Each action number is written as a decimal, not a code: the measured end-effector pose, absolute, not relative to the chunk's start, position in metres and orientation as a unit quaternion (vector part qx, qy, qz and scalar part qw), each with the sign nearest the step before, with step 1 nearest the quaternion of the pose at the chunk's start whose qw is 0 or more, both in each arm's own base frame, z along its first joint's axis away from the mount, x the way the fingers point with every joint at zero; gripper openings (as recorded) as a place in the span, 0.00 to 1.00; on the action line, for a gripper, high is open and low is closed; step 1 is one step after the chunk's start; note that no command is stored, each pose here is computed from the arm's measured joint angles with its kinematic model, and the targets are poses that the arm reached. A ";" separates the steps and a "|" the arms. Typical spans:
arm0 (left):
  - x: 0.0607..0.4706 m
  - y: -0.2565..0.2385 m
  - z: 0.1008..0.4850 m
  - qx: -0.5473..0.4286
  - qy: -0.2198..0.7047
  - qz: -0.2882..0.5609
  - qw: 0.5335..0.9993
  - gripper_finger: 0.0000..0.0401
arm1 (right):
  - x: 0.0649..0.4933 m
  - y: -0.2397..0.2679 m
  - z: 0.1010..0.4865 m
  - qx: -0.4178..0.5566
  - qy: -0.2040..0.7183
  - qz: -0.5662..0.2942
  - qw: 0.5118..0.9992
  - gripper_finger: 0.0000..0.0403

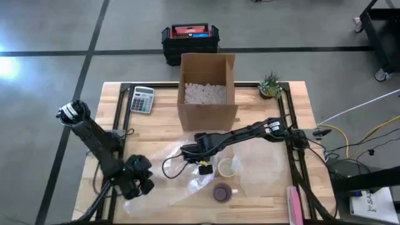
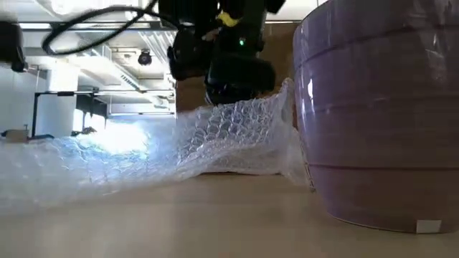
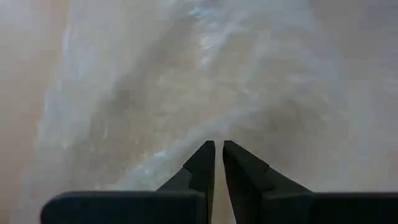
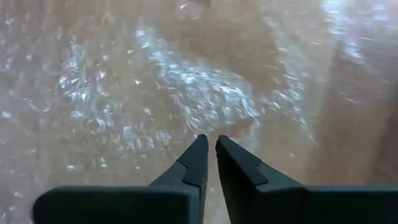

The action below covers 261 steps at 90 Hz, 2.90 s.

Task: Wrap mug
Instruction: Wrap the yellow mug with bubble wrap

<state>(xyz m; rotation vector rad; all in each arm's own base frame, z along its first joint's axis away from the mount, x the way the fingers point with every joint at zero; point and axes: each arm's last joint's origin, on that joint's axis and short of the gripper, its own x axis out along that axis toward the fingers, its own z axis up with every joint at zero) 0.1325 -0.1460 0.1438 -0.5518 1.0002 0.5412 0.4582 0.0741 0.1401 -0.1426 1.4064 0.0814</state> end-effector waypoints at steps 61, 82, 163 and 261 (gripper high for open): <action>0.135 -0.114 0.168 -0.255 0.396 0.240 0.849 0.05 | 0.438 0.078 0.257 -0.029 0.600 0.086 0.795 0.54; 0.141 -0.120 0.169 -0.250 0.393 0.221 0.857 0.05 | 0.384 0.122 0.294 0.033 0.623 0.106 0.774 0.55; 0.147 -0.126 0.170 -0.245 0.390 0.182 0.869 0.05 | 0.379 0.146 0.199 0.028 0.702 -0.043 0.711 0.11; 0.154 -0.133 0.187 -0.220 0.379 0.145 0.887 0.05 | 0.503 0.100 0.211 -0.115 0.485 0.053 0.865 0.00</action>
